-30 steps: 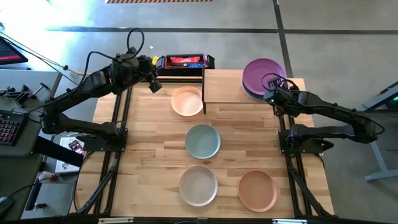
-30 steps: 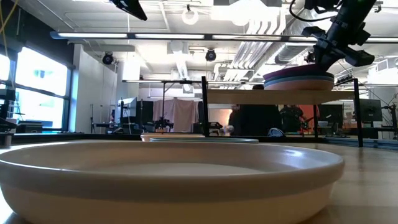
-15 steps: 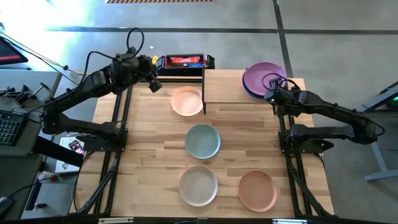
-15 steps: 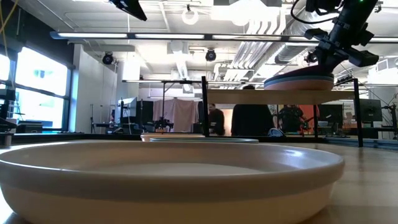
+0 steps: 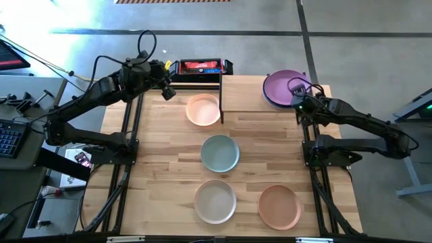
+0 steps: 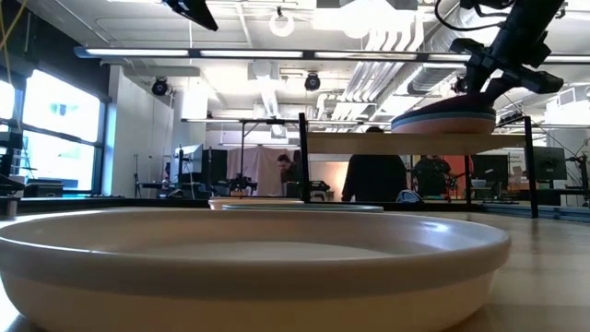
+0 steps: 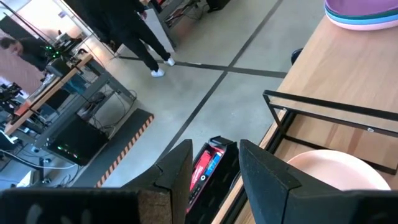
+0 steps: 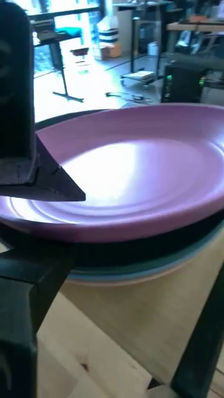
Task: Place and stack plates onto a shelf
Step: Stack the violet plate on top of the green plate on the shelf, then put the yellow plate on the shelf
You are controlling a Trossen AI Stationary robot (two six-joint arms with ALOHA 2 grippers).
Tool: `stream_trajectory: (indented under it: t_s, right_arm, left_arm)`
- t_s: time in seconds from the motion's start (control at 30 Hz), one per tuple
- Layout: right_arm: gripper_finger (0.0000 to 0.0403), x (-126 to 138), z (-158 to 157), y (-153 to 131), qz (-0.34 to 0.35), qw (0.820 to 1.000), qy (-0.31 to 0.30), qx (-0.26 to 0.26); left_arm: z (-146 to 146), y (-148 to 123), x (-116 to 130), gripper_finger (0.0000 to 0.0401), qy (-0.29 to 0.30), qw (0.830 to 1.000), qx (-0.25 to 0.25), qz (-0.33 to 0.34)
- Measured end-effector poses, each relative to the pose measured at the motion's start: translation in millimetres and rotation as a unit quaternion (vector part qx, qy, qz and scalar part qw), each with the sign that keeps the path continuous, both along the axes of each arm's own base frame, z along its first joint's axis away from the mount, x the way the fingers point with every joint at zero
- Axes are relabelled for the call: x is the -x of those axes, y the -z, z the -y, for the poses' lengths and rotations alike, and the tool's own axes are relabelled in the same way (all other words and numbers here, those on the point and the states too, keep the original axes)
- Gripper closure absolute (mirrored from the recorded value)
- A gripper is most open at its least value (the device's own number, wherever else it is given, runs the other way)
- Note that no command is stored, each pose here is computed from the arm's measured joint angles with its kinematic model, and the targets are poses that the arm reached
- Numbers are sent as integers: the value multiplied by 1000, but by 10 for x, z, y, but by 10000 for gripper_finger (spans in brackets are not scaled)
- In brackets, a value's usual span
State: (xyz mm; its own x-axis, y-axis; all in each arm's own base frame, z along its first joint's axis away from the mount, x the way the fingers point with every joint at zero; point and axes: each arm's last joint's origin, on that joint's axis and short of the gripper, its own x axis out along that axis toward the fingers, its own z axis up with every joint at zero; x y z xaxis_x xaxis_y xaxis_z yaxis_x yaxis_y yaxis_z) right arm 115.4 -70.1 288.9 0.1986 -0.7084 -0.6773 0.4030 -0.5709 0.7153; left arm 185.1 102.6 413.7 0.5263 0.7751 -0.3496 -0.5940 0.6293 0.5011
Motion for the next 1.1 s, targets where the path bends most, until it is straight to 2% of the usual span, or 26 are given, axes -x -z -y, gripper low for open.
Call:
stream_trajectory:
  t_s: [0.47, 0.73, 1.1]
  right_arm:
    - [299, 135, -78, -118, 33, 998, -55, 20]
    - [299, 124, -108, -109, 44, 993, -106, -16]
    - [300, 112, -131, -98, 27, 984, -171, -33]
  left_arm:
    - [-1, -6, -2, 282, -3, 1000, 4, 11]
    - [9, -4, -15, 282, 16, 999, 23, 29]
    - [9, -4, -15, 282, 15, 999, 23, 28]
